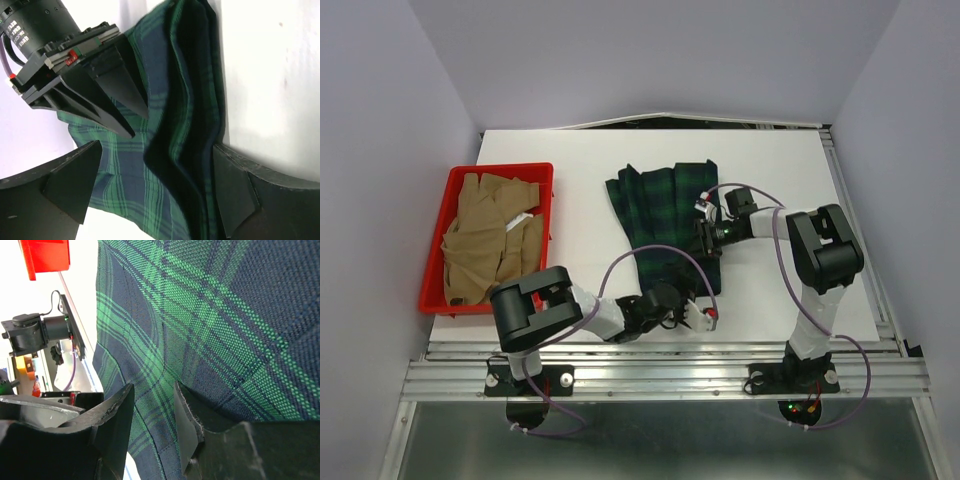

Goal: Fold and stack the skirts
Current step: Fold the skirt

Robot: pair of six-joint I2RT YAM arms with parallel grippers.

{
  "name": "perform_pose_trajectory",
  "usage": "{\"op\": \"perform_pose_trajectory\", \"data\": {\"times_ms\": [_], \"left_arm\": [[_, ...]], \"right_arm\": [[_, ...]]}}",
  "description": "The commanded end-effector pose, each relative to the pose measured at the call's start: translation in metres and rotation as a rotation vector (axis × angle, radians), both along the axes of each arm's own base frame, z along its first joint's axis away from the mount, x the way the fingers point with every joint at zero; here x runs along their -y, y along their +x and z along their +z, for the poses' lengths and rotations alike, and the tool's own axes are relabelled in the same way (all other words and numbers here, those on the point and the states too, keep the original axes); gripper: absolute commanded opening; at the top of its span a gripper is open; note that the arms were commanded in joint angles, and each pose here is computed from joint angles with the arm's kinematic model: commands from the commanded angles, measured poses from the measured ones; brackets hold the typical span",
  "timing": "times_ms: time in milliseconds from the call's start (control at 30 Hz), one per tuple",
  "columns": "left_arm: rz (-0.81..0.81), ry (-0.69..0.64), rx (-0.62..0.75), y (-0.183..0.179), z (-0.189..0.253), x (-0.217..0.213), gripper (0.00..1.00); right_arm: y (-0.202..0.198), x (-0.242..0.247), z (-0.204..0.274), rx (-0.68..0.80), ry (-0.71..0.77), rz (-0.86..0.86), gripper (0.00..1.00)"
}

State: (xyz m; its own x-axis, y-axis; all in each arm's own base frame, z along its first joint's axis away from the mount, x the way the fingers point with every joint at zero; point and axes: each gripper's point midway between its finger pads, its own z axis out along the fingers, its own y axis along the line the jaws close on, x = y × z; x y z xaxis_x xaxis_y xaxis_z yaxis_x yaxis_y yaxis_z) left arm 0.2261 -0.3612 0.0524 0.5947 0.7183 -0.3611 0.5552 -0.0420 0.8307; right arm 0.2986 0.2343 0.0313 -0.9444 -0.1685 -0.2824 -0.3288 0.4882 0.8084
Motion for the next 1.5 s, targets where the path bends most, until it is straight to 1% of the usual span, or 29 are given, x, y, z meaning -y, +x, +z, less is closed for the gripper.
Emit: {"op": "perform_pose_trajectory", "data": {"times_ms": [0,100,133,200,233,300,333,367,433,467,533,600,633,667,700,733,800,833,867,900,1067,1133,1167,1233,1267,1300,1367,1400,1467], "left_arm": [[0.039,0.005,-0.055,-0.002,-0.011,0.005,0.95],[0.073,0.033,-0.073,-0.001,-0.014,0.000,0.72],[0.083,0.066,-0.090,-0.002,-0.019,-0.006,0.51],[0.110,0.050,-0.136,-0.005,-0.016,-0.009,0.36],[0.115,0.096,-0.174,-0.011,-0.021,-0.016,0.22],[0.120,0.088,-0.244,-0.020,-0.021,-0.016,0.10],[0.119,0.131,-0.281,-0.027,-0.027,-0.024,0.03],[0.085,0.121,-0.318,-0.036,-0.023,-0.020,0.00],[0.057,0.169,-0.373,-0.051,-0.027,-0.028,0.00],[0.044,0.162,-0.383,-0.058,-0.023,-0.027,0.00],[0.031,0.185,-0.449,-0.073,-0.024,-0.032,0.00],[0.031,0.190,-0.488,-0.081,-0.022,-0.032,0.00],[0.025,0.200,-0.520,-0.087,-0.021,-0.035,0.00],[0.036,0.183,-0.540,-0.089,-0.018,-0.035,0.00],[0.036,0.165,-0.548,-0.090,-0.014,-0.032,0.00],[0.037,0.188,-0.570,-0.094,-0.015,-0.039,0.00],[0.047,0.159,-0.595,-0.097,-0.006,-0.037,0.00],[0.045,0.169,-0.620,-0.102,-0.005,-0.040,0.00],[0.048,0.167,-0.633,-0.104,-0.002,-0.040,0.00],[0.036,0.146,-0.675,-0.110,0.003,-0.035,0.00],[0.004,0.111,-0.749,-0.124,0.024,-0.031,0.00],[-0.011,0.103,-0.775,-0.128,0.034,-0.027,0.00],[-0.014,0.104,-0.783,-0.130,0.036,-0.027,0.00],[-0.033,0.104,-0.801,-0.134,0.046,-0.024,0.00],[-0.036,0.100,-0.807,-0.135,0.049,-0.024,0.00],[-0.043,0.103,-0.817,-0.137,0.055,-0.023,0.00],[-0.042,0.102,-0.826,-0.138,0.063,-0.022,0.00],[-0.059,0.077,-0.827,-0.135,0.076,-0.015,0.00],[-0.071,0.063,-0.839,-0.131,0.094,-0.010,0.00]], "right_arm": [[-0.017,0.006,-0.031,-0.024,-0.100,0.008,0.43],[-0.020,0.007,-0.032,-0.030,-0.100,0.008,0.43],[-0.021,0.007,-0.031,-0.033,-0.096,0.010,0.43],[-0.020,0.007,-0.027,-0.025,-0.093,0.006,0.43],[-0.017,0.006,-0.023,-0.011,-0.090,0.005,0.43],[0.000,0.002,-0.002,0.070,-0.078,0.004,0.45],[0.010,0.002,0.007,0.114,-0.088,-0.001,0.46],[0.018,0.001,0.023,0.156,-0.087,-0.002,0.51],[0.051,-0.005,0.057,0.265,-0.085,-0.031,0.56],[0.061,-0.007,0.070,0.298,-0.081,-0.041,0.61],[0.095,-0.009,0.103,0.406,-0.075,-0.064,0.63],[0.109,-0.012,0.112,0.437,-0.081,-0.052,0.62],[0.120,-0.009,0.104,0.427,-0.097,-0.060,0.62],[0.133,-0.012,0.116,0.465,-0.094,-0.059,0.62],[0.140,-0.013,0.116,0.471,-0.099,-0.061,0.63],[0.147,-0.014,0.103,0.456,-0.111,-0.060,0.63],[0.164,-0.009,0.099,0.497,-0.131,-0.062,0.69],[0.167,-0.008,0.082,0.483,-0.152,-0.044,0.70],[0.169,-0.009,0.076,0.477,-0.152,-0.036,0.75],[0.171,-0.010,0.073,0.478,-0.150,-0.025,0.76],[0.159,-0.012,0.030,0.420,-0.133,0.055,0.81],[0.151,-0.013,0.010,0.396,-0.150,0.079,0.81],[0.149,-0.012,0.003,0.393,-0.156,0.087,0.80],[0.141,-0.014,-0.007,0.388,-0.162,0.115,0.73],[0.131,-0.017,-0.014,0.371,-0.163,0.136,0.69],[0.124,-0.021,-0.014,0.374,-0.157,0.155,0.62],[0.112,-0.025,-0.014,0.366,-0.142,0.180,0.54],[0.098,-0.028,-0.020,0.351,-0.144,0.207,0.48],[0.083,-0.028,-0.020,0.352,-0.142,0.233,0.42]]}}
